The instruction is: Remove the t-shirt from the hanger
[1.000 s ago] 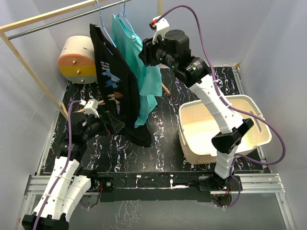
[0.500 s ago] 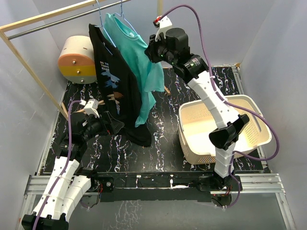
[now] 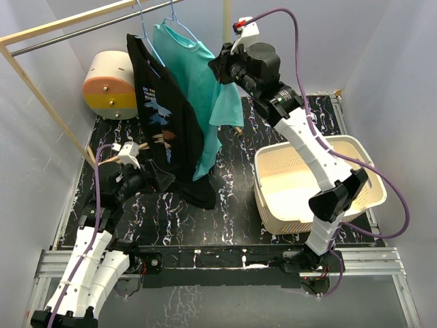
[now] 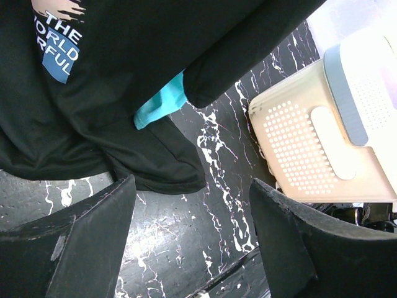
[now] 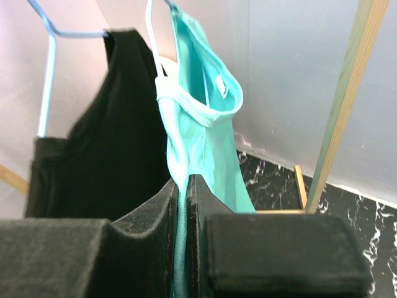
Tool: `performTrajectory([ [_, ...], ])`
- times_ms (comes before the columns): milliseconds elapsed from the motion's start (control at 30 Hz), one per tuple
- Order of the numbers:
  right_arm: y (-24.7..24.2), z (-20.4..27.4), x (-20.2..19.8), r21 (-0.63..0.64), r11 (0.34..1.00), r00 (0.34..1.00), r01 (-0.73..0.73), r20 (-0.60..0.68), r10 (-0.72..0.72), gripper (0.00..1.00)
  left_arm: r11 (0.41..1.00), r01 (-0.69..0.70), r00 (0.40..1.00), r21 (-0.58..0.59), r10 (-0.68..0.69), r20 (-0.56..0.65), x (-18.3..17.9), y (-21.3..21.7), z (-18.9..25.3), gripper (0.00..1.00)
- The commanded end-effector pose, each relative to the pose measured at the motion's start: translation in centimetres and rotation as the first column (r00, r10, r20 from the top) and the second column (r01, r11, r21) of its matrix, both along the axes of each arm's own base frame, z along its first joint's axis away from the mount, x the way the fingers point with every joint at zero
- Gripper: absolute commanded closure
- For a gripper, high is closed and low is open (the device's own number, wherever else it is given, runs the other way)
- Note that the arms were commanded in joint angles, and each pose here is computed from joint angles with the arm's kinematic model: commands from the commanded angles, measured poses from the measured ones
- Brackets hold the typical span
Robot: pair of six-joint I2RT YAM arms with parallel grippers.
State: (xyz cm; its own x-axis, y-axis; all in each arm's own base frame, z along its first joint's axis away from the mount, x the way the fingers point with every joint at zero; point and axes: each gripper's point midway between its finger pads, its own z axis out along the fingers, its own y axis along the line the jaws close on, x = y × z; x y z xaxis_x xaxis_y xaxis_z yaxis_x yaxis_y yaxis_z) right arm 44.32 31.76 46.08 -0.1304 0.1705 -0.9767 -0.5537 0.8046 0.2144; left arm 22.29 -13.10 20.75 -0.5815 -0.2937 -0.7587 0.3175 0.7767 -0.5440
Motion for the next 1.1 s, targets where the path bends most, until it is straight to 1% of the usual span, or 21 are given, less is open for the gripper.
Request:
performTrajectory([
  [0,-3.4,12.0,-2.9,0.27,0.963,0.965,0.021,0.247,-0.091,0.92,1.0,0.004,0.999,-0.004,-0.004,0.036,-0.2,-0.1,1.1,0.27],
  [167,-4.1,14.1,-3.4,0.342,0.94,0.955,0.022,0.272,-0.121,0.92,1.0,0.001,0.999,-0.004,-0.001,0.042,-0.2,0.0,1.2,0.24],
  [400,-5.9,14.7,-4.9,0.367,0.929,0.951,0.046,0.267,-0.153,0.92,1.0,0.0,0.998,-0.009,0.001,0.069,-0.4,0.0,1.7,0.19],
  [567,-7.9,14.1,-8.0,0.362,0.931,0.952,0.047,0.267,-0.152,0.92,1.0,0.002,0.997,-0.013,-0.001,0.084,-0.5,0.0,2.0,0.13],
  [700,-9.5,13.0,-11.0,0.349,0.937,0.96,0.031,0.252,-0.125,0.92,1.0,0.019,0.995,-0.019,-0.017,0.098,-0.6,-0.2,2.4,0.1],
  [767,-10.2,12.2,-12.8,0.337,0.941,0.965,0.014,0.241,-0.101,0.92,0.999,0.028,0.992,-0.023,-0.025,0.126,-0.6,-0.3,3.0,0.09],
  [833,-11.1,11.4,-14.8,0.322,0.947,0.971,-0.001,0.226,-0.076,0.92,0.999,0.042,0.984,-0.034,-0.036,0.175,-0.8,-0.5,4.4,0.09],
  [900,-11.9,10.7,-17.0,0.306,0.952,0.976,-0.025,0.213,-0.043,0.92,0.997,0.064,0.968,-0.047,-0.051,0.247,-1.2,-0.7,6.9,0.08],
  [1000,-13.0,9.7,-20.5,0.283,0.956,0.982,-0.076,0.188,0.023,0.92,0.991,0.125,0.917,-0.055,-0.094,0.387,-2.5,-1.2,12.4,0.07],
  [1067,-13.8,9.2,-23.3,0.263,0.957,0.983,-0.119,0.17,0.075,0.92,0.986,0.155,0.881,-0.052,-0.114,0.46,-3.4,-1.4,16.0,0.07],
])
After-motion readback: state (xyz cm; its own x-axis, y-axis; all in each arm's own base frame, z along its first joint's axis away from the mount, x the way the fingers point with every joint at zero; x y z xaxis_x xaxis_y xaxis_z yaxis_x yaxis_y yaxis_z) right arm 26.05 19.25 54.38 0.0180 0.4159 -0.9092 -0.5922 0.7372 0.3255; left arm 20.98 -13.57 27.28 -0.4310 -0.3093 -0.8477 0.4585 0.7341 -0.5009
